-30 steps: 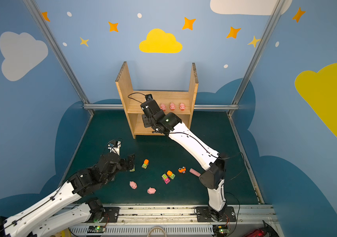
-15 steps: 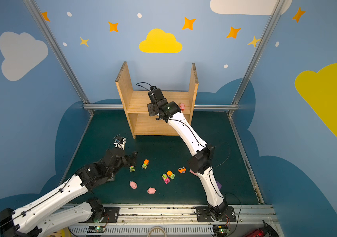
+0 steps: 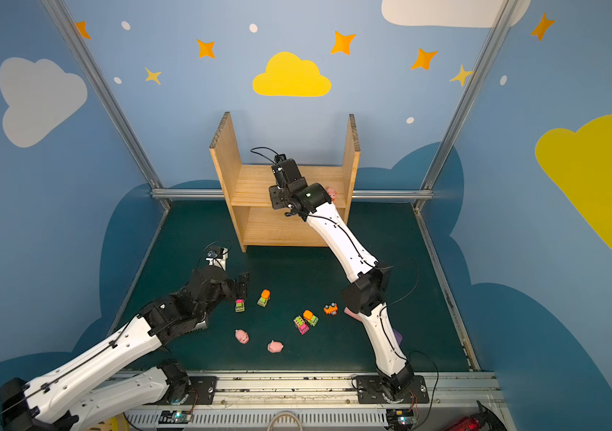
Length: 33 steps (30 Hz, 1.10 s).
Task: Place and organize the plastic toys onto the shelf
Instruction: 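Set the pig at the end of the pig row and open the right gripper, then draw the right arm back down over the toys near the robot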
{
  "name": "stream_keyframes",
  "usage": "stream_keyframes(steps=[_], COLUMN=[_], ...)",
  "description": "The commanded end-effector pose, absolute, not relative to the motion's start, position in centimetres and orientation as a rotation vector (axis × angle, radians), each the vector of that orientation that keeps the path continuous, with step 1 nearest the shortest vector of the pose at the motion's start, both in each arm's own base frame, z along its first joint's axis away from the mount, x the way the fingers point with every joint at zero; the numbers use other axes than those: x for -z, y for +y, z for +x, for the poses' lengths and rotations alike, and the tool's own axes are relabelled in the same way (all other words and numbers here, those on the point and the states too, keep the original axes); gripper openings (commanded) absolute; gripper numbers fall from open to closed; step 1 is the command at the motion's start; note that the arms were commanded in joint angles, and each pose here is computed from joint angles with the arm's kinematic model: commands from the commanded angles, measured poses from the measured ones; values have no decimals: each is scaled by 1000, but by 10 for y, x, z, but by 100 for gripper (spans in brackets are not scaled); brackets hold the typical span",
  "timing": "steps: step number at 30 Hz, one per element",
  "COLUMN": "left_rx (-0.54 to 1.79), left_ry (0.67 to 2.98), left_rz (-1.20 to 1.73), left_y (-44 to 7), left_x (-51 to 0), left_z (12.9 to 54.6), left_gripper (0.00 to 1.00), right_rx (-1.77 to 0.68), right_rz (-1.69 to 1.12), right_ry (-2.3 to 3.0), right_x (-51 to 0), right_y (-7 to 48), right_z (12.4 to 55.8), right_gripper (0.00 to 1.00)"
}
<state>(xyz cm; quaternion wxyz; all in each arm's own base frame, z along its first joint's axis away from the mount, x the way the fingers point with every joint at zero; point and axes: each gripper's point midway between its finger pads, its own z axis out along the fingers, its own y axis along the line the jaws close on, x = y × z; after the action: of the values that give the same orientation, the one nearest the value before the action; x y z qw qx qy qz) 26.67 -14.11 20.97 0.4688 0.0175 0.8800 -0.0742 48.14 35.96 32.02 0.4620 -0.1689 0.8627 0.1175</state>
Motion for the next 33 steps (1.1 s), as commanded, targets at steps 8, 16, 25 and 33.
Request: stream_keyframes(steps=[8,16,25,33], left_rx=[204,249,393,469], left_ry=[2094,2067,2083,2139], left_rz=[1,-39,-111,-204], left_y=[-131,-122,-120,-111], left_x=[-235,-248,-238,-187], left_z=[263,253,232,207], left_gripper=[100,100,100,100], right_rx=[-368,-380,-426,-450], right_rz=[-425,-413,-460,-491], right_ry=[1930,1911,1975,2111], right_x=[-396,-427,-410,-322], right_y=[362,344,340,326], right_z=[471,447,373,277], right_gripper=[65,68,68,68])
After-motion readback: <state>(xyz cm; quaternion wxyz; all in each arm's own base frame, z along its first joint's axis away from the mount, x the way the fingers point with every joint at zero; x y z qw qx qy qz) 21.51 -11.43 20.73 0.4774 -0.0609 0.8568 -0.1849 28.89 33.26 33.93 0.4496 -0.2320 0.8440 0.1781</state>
